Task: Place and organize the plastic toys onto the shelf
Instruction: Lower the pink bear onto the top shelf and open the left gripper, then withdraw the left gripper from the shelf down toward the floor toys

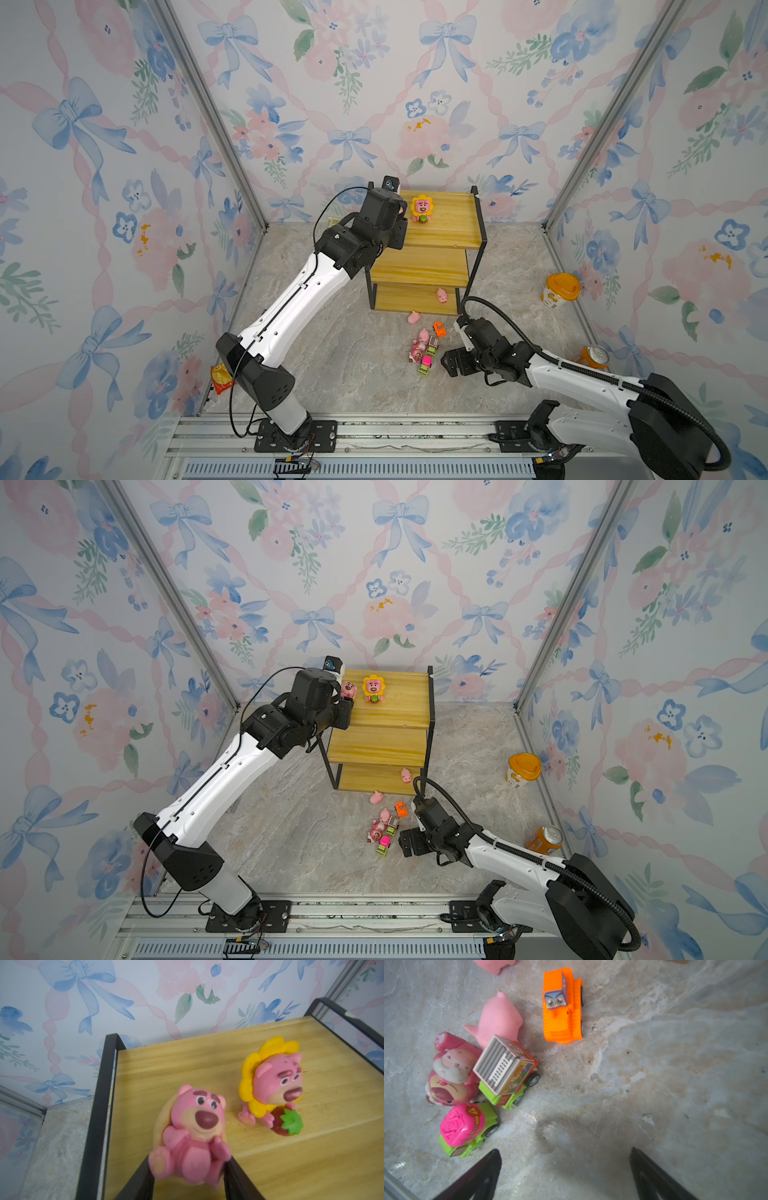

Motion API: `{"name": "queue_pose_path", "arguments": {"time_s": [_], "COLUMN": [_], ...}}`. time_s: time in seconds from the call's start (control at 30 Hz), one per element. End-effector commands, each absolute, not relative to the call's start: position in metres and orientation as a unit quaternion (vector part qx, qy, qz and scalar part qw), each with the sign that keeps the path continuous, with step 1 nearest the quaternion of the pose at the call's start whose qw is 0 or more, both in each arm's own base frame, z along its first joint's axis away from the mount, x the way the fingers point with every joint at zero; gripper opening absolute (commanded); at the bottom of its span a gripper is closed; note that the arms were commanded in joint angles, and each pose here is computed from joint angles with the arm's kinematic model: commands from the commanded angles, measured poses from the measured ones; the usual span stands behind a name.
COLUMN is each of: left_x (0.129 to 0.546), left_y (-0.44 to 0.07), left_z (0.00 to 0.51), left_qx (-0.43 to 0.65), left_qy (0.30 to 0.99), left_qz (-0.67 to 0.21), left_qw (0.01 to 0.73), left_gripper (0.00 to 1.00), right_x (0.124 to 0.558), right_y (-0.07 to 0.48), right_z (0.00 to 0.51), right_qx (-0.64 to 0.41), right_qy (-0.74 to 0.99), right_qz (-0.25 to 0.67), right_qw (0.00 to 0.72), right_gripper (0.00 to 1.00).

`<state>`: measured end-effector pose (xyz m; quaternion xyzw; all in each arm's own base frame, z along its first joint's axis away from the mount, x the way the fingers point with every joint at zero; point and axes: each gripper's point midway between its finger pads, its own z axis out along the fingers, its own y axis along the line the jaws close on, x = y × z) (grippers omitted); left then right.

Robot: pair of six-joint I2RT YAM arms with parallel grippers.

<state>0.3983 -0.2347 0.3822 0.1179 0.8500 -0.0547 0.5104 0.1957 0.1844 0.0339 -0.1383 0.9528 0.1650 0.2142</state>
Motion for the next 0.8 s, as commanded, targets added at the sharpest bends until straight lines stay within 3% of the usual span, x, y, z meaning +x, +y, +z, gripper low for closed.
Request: {"name": "queue_pose_path", "arguments": {"time_s": [0.0,0.77], "left_x": [0.398,0.373], "left_y": [-0.232,-0.227], "left_z": [0.379,0.397], "left_qx": [0.12,0.127], "left_qy": [0.851,0.839], "left_qz": [-0.047,-0.054], "left_qw": [0.509,0.525], "left_gripper": [0.53,0.57], "right_x": [0.195,0.195], "right_y": [0.182,0.181], "right_z": [0.034,0.038], "right_qx": [-0.14,-0.137], "right_qy": [0.951,0.952], "right_qz": [0.169,0.168], "right_qw": [0.216,0.218], "right_gripper": [0.99,0.99]}}
